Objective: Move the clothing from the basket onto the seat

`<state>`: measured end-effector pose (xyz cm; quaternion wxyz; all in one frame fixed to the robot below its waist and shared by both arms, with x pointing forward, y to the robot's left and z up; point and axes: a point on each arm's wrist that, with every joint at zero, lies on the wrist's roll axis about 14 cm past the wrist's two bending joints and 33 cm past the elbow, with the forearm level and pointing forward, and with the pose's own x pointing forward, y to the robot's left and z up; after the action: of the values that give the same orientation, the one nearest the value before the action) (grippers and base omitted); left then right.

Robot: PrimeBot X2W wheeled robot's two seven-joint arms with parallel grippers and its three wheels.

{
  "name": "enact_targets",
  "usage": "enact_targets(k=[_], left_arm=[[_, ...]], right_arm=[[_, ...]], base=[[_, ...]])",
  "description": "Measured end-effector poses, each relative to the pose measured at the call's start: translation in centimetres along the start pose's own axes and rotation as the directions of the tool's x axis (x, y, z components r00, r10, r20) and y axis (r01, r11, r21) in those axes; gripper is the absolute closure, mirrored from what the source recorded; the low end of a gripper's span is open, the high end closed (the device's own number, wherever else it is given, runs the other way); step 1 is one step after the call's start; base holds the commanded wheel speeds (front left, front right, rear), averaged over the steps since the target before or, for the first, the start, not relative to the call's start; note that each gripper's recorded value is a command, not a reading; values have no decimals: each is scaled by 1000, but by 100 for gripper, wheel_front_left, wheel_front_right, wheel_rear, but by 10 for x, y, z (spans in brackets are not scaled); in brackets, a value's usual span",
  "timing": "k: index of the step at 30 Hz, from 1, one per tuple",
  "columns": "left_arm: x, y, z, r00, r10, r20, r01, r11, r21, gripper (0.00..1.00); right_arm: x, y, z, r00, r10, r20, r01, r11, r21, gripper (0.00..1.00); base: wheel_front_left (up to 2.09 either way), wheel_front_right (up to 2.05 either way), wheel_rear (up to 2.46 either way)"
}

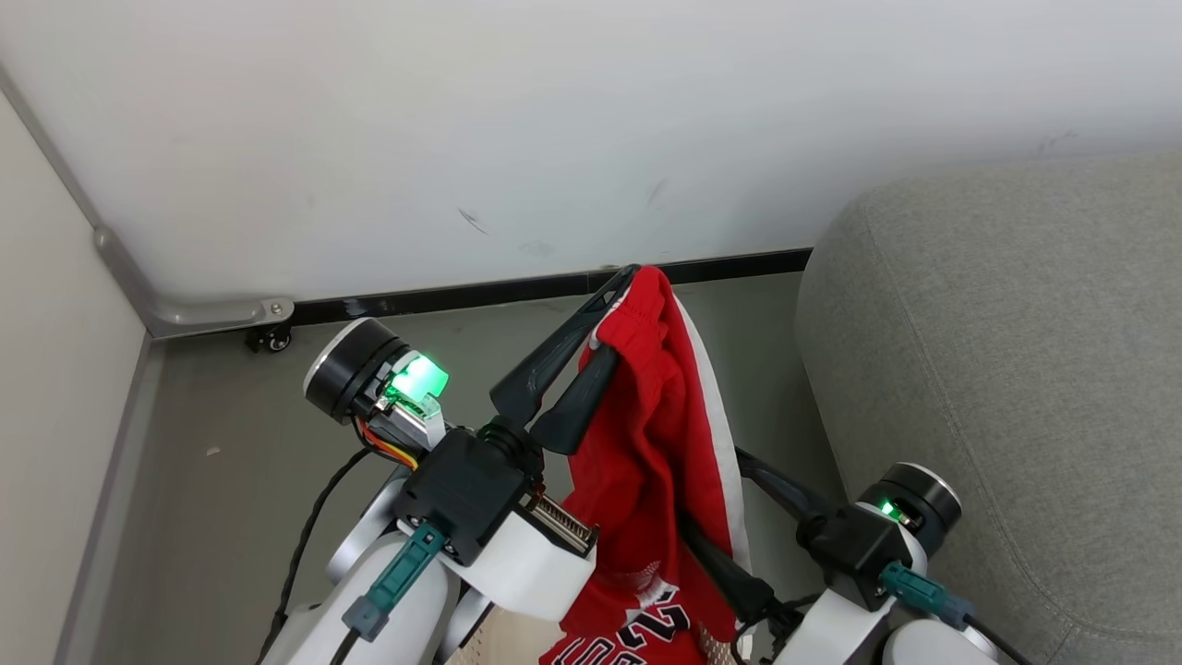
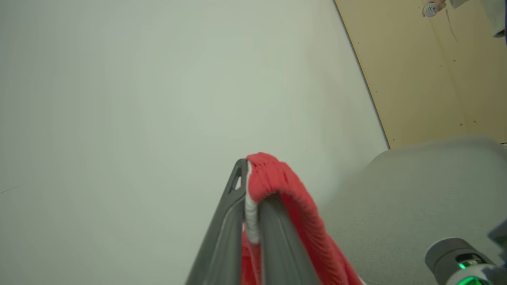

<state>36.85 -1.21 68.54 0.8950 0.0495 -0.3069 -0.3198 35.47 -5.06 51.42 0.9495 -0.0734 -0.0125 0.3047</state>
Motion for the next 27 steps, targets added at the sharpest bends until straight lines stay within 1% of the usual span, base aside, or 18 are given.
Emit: enact_targets(k=[1,2,6,7,8,15,20,23,27], left_arm=[[0,0,0,1000,1,-1,-1,1000,-3,100],[0,0,0,1000,2,0,-2,1000,-15,100],[1,0,-2,1000,8,1,-8,998,-56,100],[1,0,-2,1000,10,0,-10,998,-65,100],[1,1,-3,1000,10,-1,-10,998,-67,100],[-1,7,-16,999,32,-35,-35,995,-95,100],[-14,22,-49,988,70,-135,-83,992,-96,100],[-27,28,-71,973,100,-208,-126,985,-117,100],[-45,39,-98,945,137,-297,-179,977,-119,100]], right_arm=[[1,0,-1,1000,3,-4,-3,1000,-2,39],[2,-1,-1,1000,3,-3,-3,1000,-4,58],[6,-4,2,1000,-3,6,3,1000,2,81],[8,-6,2,1000,-5,6,5,1000,0,89],[9,-7,2,1000,-7,8,7,1000,-2,100],[10,-10,0,1000,-11,11,11,1000,2,100],[8,-15,0,999,-33,26,32,999,31,100],[6,-23,2,997,-62,37,60,996,64,100],[4,-31,8,993,-101,63,94,989,113,100]], base=[[0,0,0],[0,0,0],[0,0,0],[0,0,0],[0,0,0],[0,0,0],[0,0,0],[0,0,0],[0,0,0]])
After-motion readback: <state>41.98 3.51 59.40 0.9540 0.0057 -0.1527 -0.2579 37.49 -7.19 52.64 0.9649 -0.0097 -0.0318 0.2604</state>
